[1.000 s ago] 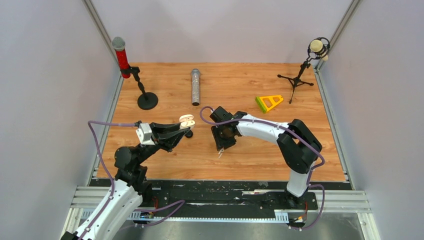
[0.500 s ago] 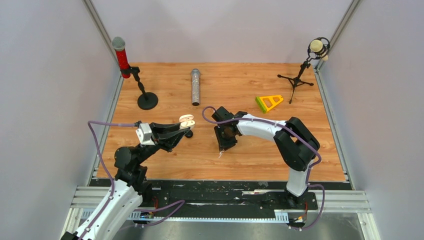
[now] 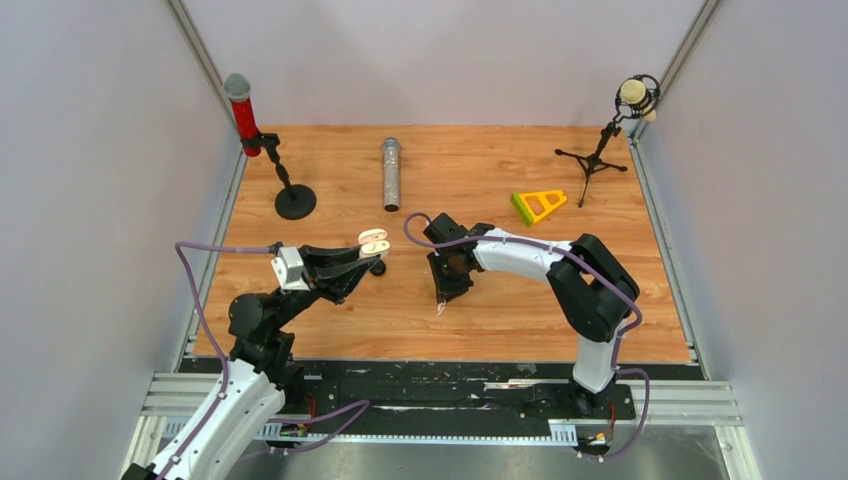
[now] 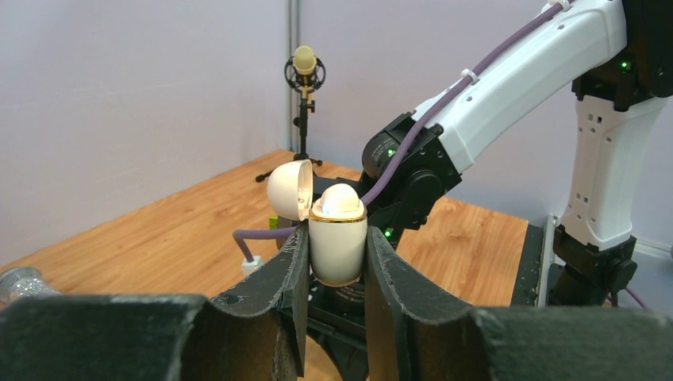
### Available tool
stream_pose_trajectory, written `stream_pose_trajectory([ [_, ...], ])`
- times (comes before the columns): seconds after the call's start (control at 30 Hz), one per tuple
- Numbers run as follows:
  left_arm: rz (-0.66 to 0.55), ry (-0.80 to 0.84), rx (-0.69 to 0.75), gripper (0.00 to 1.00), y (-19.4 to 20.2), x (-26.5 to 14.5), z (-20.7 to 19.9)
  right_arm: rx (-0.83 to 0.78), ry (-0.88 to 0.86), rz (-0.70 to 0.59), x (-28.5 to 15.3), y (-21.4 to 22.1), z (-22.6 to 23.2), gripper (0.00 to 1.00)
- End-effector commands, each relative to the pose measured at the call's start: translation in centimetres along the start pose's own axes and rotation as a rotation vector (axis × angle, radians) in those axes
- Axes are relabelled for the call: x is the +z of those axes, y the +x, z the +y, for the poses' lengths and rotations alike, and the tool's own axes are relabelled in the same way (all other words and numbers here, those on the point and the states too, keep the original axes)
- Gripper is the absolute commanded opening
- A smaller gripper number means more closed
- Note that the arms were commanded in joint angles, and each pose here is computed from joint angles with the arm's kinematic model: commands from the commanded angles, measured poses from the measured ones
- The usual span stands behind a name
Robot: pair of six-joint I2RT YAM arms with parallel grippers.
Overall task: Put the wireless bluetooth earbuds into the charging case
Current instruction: Pick up the earbud from the center of the board.
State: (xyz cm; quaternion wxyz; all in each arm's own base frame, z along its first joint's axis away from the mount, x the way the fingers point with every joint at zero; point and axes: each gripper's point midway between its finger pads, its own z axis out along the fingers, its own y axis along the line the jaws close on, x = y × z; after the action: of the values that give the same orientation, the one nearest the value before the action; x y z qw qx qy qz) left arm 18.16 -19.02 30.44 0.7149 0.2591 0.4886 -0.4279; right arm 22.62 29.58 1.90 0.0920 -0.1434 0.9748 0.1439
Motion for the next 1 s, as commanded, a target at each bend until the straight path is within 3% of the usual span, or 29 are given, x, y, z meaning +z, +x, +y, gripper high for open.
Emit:
stream_pose_trajectory([
  [0.0,-0.057,0.013,0.062,0.00,-2.3,0.4,-0.3,0.005,0.001,-0.071,-1.8,-1.4,0.3,0.09],
  [0.3,-0.035,-0.131,0.100,0.00,-1.7,0.2,2.6,0.009,0.010,-0.300,-8.4,-6.2,1.4,0.05],
  [0.6,-0.044,-0.100,0.116,0.00,-1.8,0.2,2.0,-0.033,-0.086,-0.669,-21.5,-13.1,5.0,0.02],
  [0.97,-0.032,0.001,0.115,0.00,-1.7,0.3,0.2,-0.195,-0.373,-0.955,-31.5,-11.5,10.2,0.01],
])
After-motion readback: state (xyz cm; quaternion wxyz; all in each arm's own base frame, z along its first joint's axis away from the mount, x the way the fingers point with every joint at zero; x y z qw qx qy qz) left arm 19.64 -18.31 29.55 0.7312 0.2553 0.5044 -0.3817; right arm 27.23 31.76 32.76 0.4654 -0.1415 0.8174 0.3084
